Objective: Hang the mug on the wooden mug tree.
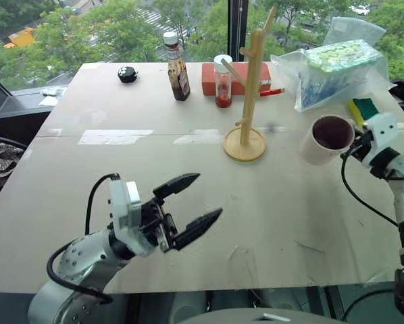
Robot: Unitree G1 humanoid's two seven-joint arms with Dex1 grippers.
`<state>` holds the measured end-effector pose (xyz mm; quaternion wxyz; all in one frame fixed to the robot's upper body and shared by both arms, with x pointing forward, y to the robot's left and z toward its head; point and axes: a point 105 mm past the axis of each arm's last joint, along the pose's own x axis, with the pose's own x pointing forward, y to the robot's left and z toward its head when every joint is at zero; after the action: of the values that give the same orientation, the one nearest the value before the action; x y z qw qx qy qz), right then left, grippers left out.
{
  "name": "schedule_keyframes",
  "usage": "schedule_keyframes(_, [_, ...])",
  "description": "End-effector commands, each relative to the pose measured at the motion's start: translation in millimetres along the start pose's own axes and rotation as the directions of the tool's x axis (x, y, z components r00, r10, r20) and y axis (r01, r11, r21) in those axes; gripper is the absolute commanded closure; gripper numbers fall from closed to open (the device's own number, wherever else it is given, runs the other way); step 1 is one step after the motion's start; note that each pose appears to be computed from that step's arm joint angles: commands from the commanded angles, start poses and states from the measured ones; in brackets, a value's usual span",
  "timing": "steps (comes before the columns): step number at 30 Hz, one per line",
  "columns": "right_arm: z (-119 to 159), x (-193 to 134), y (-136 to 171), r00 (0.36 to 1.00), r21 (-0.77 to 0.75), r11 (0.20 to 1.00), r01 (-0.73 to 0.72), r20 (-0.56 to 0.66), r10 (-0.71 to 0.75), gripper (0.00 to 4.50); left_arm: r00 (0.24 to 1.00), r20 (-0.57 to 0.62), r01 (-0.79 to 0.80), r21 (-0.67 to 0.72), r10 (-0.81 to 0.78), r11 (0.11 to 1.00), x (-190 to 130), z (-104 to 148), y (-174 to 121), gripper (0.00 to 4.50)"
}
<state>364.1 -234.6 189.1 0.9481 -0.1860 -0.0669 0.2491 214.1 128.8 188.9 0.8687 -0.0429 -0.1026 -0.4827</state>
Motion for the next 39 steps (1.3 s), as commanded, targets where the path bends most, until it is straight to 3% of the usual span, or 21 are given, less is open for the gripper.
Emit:
schedule_keyframes(1, [44,8,14,0.993,-0.05,0.995,-0.083,0.076,0.086,4.42,1.0,0.002,-0.023,0.03,0.023,0.999,-5,11,35,0.0])
schedule_keyframes(11, [92,36,28,0.957,-0.093,0.956,-0.277,0.06,0.283,4.42,0.996,-0.009,0.089,-0.005,-0.089,0.996,-15,12,55,0.0])
schedule_keyframes(20, [114,66,20,0.924,-0.139,0.917,-0.375,0.03,0.382,4.42,0.995,0.036,0.09,0.02,-0.091,0.996,-37,12,28,0.0])
schedule_keyframes(26, [110,83,27,0.894,-0.16,0.881,-0.446,-0.031,0.447,4.42,0.995,0.088,0.056,0.014,-0.057,0.998,-51,8,1,0.0])
schedule_keyframes(32, [112,101,30,0.881,-0.157,0.867,-0.472,-0.06,0.469,4.42,0.995,0.099,0.009,0.006,-0.009,1.0,-59,3,-1,0.0])
schedule_keyframes(37, [96,111,41,0.848,-0.155,0.834,-0.529,-0.131,0.514,4.42,0.992,0.124,-0.023,0.014,0.021,1.0,-58,4,5,0.0])
schedule_keyframes(39, [88,113,45,0.834,-0.161,0.819,-0.55,-0.157,0.529,3.87,0.989,0.143,-0.032,0.019,0.028,0.999,-55,7,8,0.0])
